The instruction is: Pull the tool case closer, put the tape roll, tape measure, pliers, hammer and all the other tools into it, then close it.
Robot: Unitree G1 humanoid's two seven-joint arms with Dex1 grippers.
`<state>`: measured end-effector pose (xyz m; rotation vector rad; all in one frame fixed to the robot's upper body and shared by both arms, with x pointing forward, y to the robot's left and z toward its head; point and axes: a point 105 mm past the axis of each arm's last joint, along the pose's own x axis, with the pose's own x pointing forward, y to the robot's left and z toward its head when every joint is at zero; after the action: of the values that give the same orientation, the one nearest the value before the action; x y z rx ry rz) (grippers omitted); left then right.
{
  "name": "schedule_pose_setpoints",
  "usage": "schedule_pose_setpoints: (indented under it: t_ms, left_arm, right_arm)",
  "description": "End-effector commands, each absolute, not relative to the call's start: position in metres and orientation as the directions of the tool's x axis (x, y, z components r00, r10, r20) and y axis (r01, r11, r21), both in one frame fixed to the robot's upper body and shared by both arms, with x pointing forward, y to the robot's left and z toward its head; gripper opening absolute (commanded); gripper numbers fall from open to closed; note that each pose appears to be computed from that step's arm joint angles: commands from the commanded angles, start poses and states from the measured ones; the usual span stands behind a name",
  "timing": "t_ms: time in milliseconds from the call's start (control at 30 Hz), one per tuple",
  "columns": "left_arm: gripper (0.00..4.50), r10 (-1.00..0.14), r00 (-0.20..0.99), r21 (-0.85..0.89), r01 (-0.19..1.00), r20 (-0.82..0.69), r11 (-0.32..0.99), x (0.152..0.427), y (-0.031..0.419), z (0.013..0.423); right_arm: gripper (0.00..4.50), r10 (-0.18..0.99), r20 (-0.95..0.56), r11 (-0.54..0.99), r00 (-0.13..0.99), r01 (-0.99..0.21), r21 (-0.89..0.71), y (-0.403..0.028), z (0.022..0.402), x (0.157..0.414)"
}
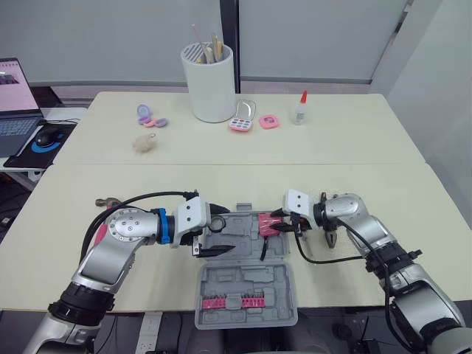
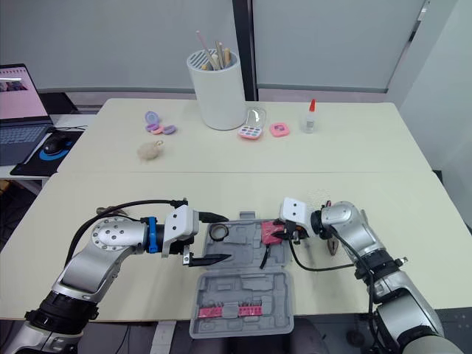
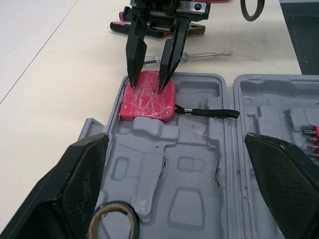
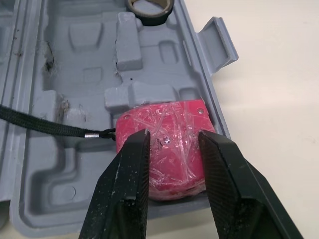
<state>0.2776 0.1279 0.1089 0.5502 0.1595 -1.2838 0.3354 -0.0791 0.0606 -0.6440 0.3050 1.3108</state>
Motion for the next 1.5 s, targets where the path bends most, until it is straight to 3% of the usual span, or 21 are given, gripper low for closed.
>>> schedule_pose_setpoints:
  t_ms: [33, 300, 500, 633, 800, 900, 1100, 1233, 1367, 1467, 1500]
  left_arm:
    - [4.5, -0.869, 0.294, 0.32, 0.932, -0.397, 0.169, 0.278, 0.128, 0.119]
    - [4.5, -0.867, 0.303, 0.309, 0.933, -0.396, 0.185, 0.279, 0.13, 0.122]
    - [4.5, -0.868, 0.354, 0.276, 0.924, -0.349, 0.266, 0.282, 0.145, 0.125]
    - [4.5, -0.825, 0.474, 0.276, 0.874, -0.306, 0.4, 0.289, 0.179, 0.131]
    - [4.5, -0.706, 0.663, 0.275, 0.747, -0.249, 0.605, 0.288, 0.236, 0.134]
    - [4.5, -0.561, 0.795, 0.243, 0.606, -0.231, 0.758, 0.277, 0.286, 0.131]
    - [4.5, -0.341, 0.902, 0.202, 0.398, -0.266, 0.895, 0.235, 0.358, 0.12]
    - [4.5, -0.165, 0.915, 0.152, 0.235, -0.369, 0.96, 0.188, 0.408, 0.098]
    - [4.5, -0.123, 0.89, 0.121, 0.194, -0.438, 0.973, 0.165, 0.425, 0.087]
    - [4.5, -0.115, 0.884, 0.107, 0.182, -0.453, 0.977, 0.159, 0.428, 0.085]
    - [4.5, -0.116, 0.885, 0.106, 0.182, -0.451, 0.978, 0.159, 0.428, 0.085]
  right_arm:
    - [1.64, 0.769, -0.599, 0.126, 0.225, -0.971, -0.203, -0.085, 0.037, 0.329]
    - [1.64, 0.701, -0.689, 0.153, 0.183, -0.983, -0.106, -0.096, 0.001, 0.323]
    - [1.64, 0.819, -0.508, 0.167, 0.268, -0.957, -0.236, -0.076, 0.04, 0.336]
    - [1.64, 0.873, -0.362, 0.21, 0.329, -0.92, -0.33, -0.069, 0.082, 0.333]
    - [1.64, 0.846, -0.262, 0.362, 0.465, -0.861, -0.358, -0.097, 0.126, 0.323]
    - [1.64, 0.753, -0.28, 0.482, 0.596, -0.789, -0.382, -0.141, 0.137, 0.312]
    - [1.64, 0.535, -0.367, 0.653, 0.761, -0.648, -0.392, -0.221, 0.139, 0.288]
    - [2.42, 0.381, -0.49, 0.712, 0.784, -0.587, -0.386, -0.28, 0.128, 0.254]
    - [3.34, 0.336, -0.576, 0.713, 0.745, -0.601, -0.361, -0.302, 0.119, 0.231]
    - [4.38, 0.329, -0.62, 0.706, 0.712, -0.621, -0.34, -0.307, 0.114, 0.216]
    - [4.47, 0.331, -0.624, 0.703, 0.708, -0.626, -0.338, -0.307, 0.114, 0.213]
